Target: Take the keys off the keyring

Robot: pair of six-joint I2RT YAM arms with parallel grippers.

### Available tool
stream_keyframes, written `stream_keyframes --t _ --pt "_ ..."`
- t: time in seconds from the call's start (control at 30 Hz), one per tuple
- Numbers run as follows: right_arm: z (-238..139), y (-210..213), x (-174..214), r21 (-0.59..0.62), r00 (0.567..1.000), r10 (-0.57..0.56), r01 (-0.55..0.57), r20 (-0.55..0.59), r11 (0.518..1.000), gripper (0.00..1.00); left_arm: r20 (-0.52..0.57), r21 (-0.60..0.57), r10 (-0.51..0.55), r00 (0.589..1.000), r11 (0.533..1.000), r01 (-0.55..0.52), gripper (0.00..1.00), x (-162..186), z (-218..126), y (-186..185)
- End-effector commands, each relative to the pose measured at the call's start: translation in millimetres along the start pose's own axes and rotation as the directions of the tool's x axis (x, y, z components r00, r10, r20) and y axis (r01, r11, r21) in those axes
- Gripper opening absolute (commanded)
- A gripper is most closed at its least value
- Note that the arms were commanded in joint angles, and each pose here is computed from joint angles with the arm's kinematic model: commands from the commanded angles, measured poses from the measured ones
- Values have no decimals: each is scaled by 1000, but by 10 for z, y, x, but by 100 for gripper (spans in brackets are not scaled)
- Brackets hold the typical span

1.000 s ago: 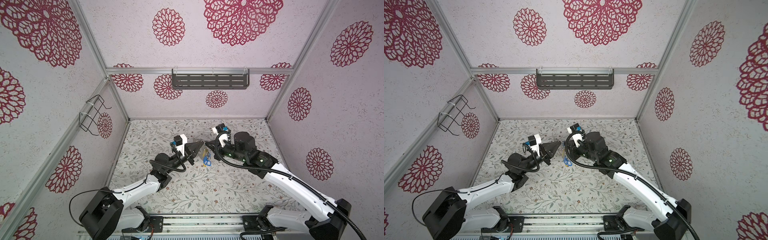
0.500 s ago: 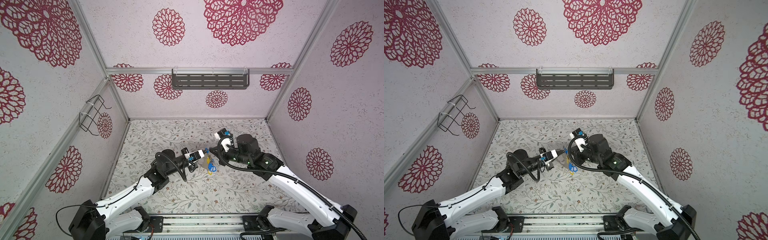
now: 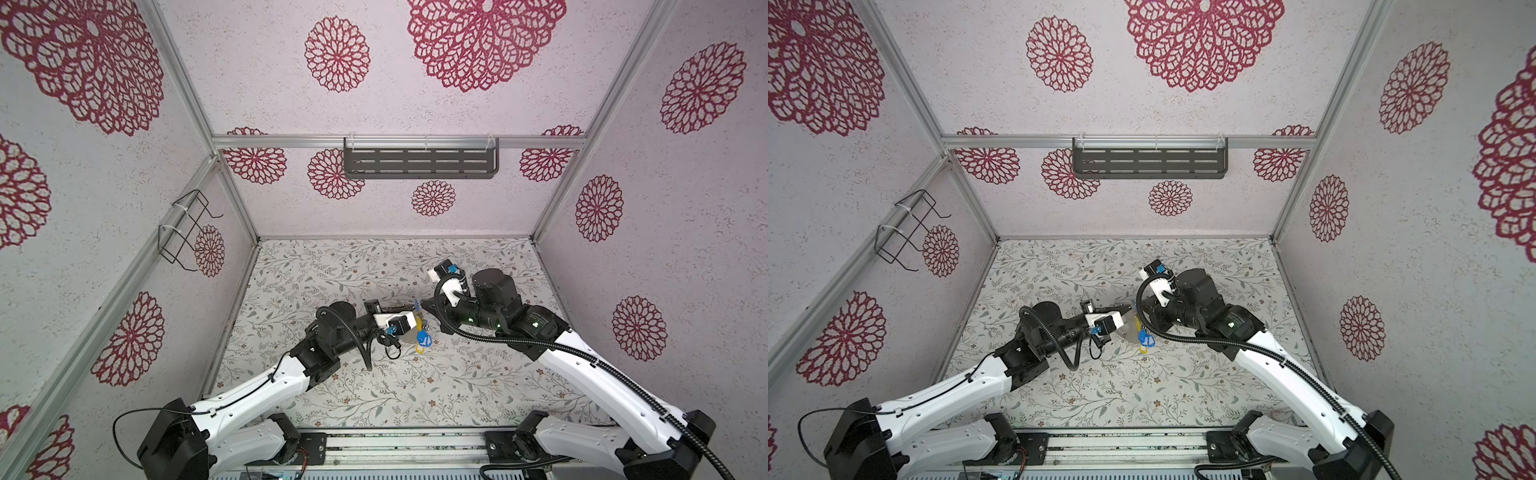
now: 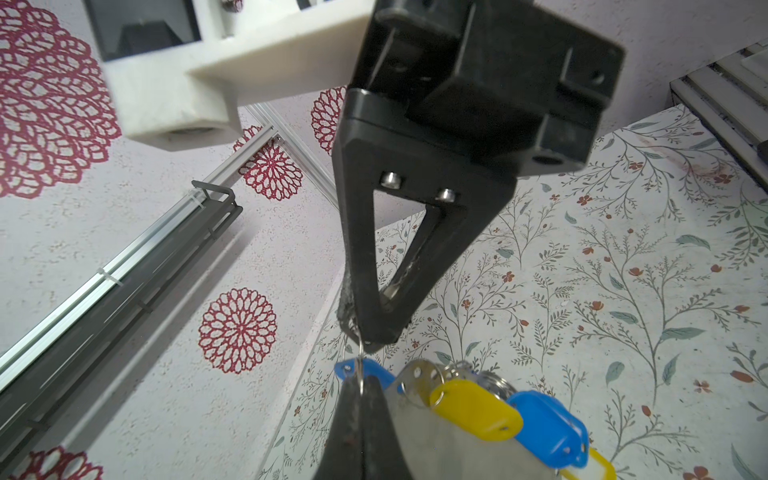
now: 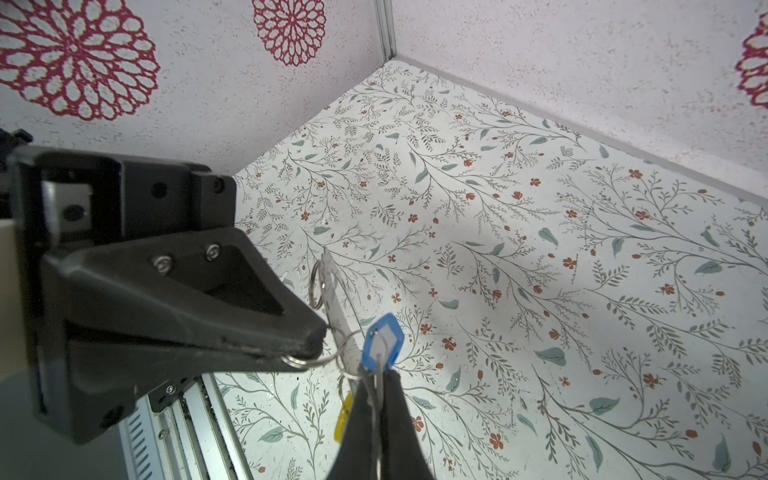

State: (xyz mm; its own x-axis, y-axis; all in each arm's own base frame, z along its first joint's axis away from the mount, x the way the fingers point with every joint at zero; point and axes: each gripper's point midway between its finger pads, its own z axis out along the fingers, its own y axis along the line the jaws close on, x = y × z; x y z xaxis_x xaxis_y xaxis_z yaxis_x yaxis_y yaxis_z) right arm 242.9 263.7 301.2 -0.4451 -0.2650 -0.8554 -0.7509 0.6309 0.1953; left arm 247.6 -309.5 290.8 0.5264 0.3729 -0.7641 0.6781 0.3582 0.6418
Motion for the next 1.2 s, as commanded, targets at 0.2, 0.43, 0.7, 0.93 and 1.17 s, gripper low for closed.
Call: stream_keyframes --t 0.2,0.43,0.7,0.93,1.17 --pt "-484 -137 -703 120 972 -34 6 233 993 0 -126 71 -18 992 997 27 0 330 57 -210" --pt "-518 -2 -740 101 969 -63 40 239 994 0 -151 74 -25 988 997 37 0 423 87 -211" --pt "-565 91 -783 82 966 -75 56 248 995 0 -184 91 -35 982 994 53 0 526 138 -226" --pt "-497 207 -805 60 970 -83 71 230 996 0 -197 127 -71 978 987 97 0 488 224 -216" --pt "-507 42 -848 161 969 -77 40 234 986 0 -141 165 -161 977 969 184 0 285 222 -179"
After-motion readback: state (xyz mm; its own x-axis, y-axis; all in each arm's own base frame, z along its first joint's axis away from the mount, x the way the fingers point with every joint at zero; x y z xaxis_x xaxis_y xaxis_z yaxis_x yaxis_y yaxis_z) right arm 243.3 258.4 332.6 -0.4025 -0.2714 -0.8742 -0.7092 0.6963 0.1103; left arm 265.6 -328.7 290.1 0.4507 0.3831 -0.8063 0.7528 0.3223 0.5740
